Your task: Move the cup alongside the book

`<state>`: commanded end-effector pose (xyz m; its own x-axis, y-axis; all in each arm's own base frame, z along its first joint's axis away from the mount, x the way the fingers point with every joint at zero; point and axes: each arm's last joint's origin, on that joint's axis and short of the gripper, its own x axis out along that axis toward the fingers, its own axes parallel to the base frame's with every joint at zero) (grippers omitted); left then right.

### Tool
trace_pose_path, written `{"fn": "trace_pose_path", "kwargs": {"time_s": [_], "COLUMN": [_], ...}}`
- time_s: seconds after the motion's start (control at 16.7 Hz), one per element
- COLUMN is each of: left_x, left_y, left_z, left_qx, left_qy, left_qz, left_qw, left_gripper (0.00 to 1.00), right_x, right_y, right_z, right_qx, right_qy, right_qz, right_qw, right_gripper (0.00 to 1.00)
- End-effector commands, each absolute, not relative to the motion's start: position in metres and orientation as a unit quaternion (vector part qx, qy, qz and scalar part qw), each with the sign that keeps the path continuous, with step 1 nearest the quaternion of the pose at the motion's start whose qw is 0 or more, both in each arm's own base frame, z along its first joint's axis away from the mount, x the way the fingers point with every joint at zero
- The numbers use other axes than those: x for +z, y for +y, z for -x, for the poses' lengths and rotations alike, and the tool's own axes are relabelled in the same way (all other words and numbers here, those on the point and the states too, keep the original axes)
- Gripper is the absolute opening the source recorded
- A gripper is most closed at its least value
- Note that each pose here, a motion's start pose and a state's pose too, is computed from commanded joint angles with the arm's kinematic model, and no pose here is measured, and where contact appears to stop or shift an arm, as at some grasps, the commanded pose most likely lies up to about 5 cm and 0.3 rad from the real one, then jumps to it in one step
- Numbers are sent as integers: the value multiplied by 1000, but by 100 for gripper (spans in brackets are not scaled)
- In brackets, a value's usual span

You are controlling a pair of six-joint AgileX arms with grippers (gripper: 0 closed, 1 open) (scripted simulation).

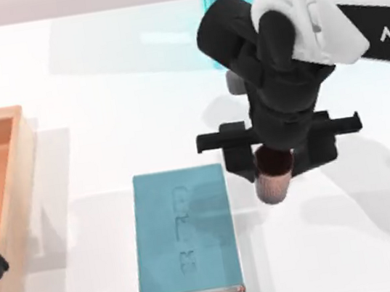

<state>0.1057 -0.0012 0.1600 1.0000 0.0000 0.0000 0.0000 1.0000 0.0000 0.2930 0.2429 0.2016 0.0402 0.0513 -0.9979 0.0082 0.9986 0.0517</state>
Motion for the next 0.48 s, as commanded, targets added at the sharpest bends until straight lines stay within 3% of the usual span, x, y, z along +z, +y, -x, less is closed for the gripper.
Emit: {"fn": "trace_pose_path", "kwargs": {"time_s": [0.3,0.48], "left_x": [160,160], "left_y": [-1,-1], "left_z": [-106,-106], "left_qx": [0,0], "left_qy": [0,0], "left_qz": [0,0], "left_qw": [1000,1000], "left_gripper": [100,100], "right_x": [197,197], "right_y": [242,242], "right_z": [-293,-293], "right_qx": [14,14], "right_qy": [693,693], "right_qz": [-21,-21], "right_qw": [721,721], "right_gripper": [0,23]}}
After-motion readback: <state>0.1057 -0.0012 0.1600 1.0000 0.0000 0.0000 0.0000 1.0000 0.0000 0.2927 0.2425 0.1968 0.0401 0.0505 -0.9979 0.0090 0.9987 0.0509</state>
